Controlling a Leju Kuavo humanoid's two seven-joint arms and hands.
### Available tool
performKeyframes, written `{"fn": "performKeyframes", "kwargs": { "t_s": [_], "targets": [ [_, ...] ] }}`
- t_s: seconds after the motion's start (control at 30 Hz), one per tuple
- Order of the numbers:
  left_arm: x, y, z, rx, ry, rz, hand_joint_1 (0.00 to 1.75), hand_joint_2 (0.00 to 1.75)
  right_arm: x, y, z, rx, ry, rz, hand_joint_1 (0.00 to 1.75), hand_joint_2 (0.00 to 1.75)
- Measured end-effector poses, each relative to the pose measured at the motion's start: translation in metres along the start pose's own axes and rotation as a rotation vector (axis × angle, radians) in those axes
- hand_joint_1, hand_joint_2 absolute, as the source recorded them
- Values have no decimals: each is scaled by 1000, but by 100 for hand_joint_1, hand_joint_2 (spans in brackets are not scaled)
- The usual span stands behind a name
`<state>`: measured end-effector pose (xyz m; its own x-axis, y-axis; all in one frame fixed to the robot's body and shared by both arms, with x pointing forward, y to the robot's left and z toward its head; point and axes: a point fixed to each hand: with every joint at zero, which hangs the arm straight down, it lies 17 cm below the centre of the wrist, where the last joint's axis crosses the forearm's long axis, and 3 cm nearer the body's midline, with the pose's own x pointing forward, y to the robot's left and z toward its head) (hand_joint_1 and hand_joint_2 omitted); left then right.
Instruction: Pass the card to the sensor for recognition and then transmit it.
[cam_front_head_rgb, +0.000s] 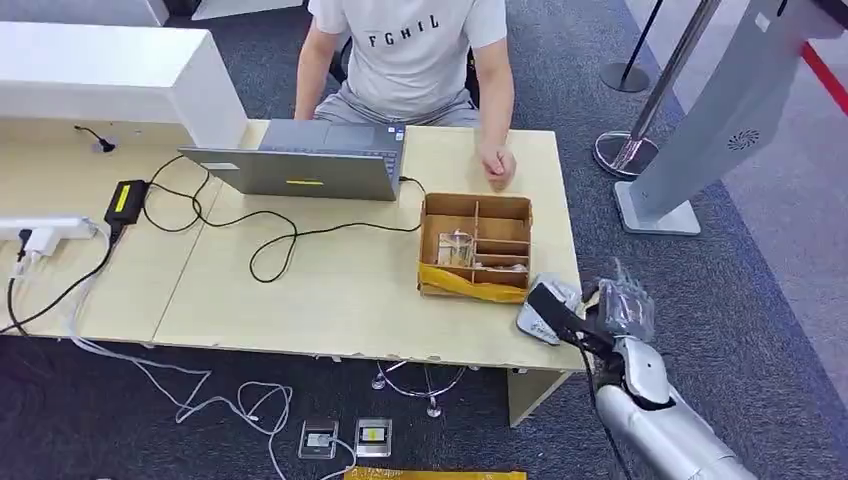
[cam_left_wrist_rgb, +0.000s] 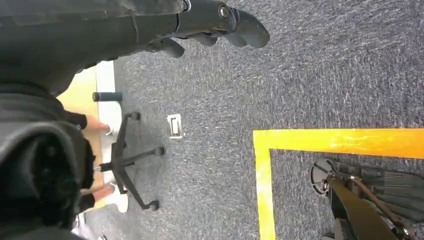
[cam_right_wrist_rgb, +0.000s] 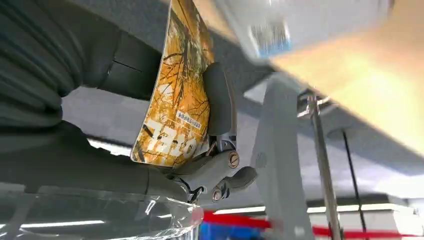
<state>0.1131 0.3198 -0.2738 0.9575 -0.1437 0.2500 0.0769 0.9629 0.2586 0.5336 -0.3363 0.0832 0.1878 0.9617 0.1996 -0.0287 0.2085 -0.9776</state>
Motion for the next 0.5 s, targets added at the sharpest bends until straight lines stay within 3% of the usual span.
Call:
{"fn": "performKeyframes", "kwargs": {
  "t_s": [0.1, 0.3, 0.33, 0.4, 0.5],
  "targets": [
    [-1, 0, 0, -1, 1, -1, 0, 0, -7, -35, -13, -39, 25, 42, 175, 175],
    [-1, 0, 0, -1, 1, -1, 0, 0, -8, -38, -13, -43, 28, 44, 175, 175],
    [-1, 0, 0, -2, 1, -1, 0, 0, -9, -68, -20, -77, 32, 65, 175, 175],
    [-1, -1, 0, -3, 1, 0, 0, 0, 25, -186, -32, -247, -38, 85, 175, 175],
    [1, -2, 0, -4, -5, 4, 0, 0, 75, -227, -31, -307, -155, -12, 175, 175]
  ]
}}
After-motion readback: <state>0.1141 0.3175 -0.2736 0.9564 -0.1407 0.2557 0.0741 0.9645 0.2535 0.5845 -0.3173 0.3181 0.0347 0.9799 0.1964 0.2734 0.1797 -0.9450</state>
